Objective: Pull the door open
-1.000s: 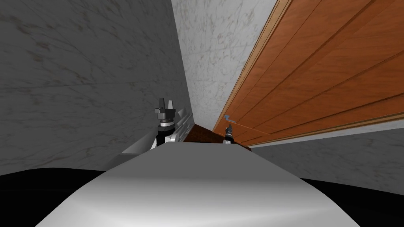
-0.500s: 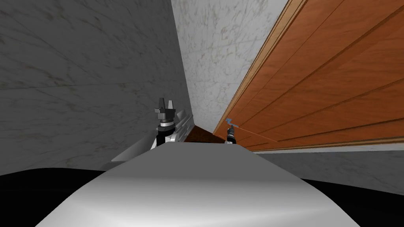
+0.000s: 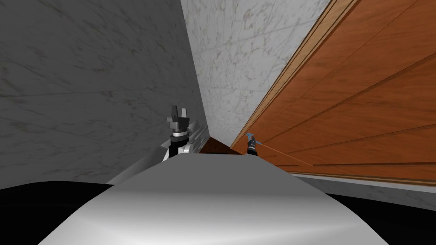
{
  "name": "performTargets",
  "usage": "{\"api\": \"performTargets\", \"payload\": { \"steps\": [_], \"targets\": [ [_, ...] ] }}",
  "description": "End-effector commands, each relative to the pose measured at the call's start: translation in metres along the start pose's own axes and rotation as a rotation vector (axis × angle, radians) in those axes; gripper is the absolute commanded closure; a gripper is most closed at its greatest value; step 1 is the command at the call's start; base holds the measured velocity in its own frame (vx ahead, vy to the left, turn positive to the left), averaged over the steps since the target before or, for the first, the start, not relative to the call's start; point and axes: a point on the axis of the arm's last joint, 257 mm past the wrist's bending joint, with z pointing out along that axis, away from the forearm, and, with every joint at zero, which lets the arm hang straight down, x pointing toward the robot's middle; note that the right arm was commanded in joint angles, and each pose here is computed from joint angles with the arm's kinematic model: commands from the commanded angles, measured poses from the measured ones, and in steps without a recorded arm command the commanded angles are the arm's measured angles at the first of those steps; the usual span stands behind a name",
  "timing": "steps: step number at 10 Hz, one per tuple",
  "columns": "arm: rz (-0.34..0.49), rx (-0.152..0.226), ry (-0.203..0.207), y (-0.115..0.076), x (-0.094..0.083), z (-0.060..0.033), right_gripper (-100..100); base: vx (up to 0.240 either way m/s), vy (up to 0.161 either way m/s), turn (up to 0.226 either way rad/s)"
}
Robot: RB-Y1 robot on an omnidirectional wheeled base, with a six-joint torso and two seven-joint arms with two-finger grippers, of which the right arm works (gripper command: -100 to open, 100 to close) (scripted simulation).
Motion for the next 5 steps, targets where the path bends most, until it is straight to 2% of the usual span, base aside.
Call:
{"api": "performTargets", "payload": {
  "steps": [1,5],
  "targets": [
    [-0.001,0.002,0.001,-0.0005,0.0008,-0.0001,100,-0.014,0.0,-0.014],
    [-0.001,0.002,0.001,-0.0005,0.0008,-0.0001,100,-0.023,0.005,0.002]
  ]
}}
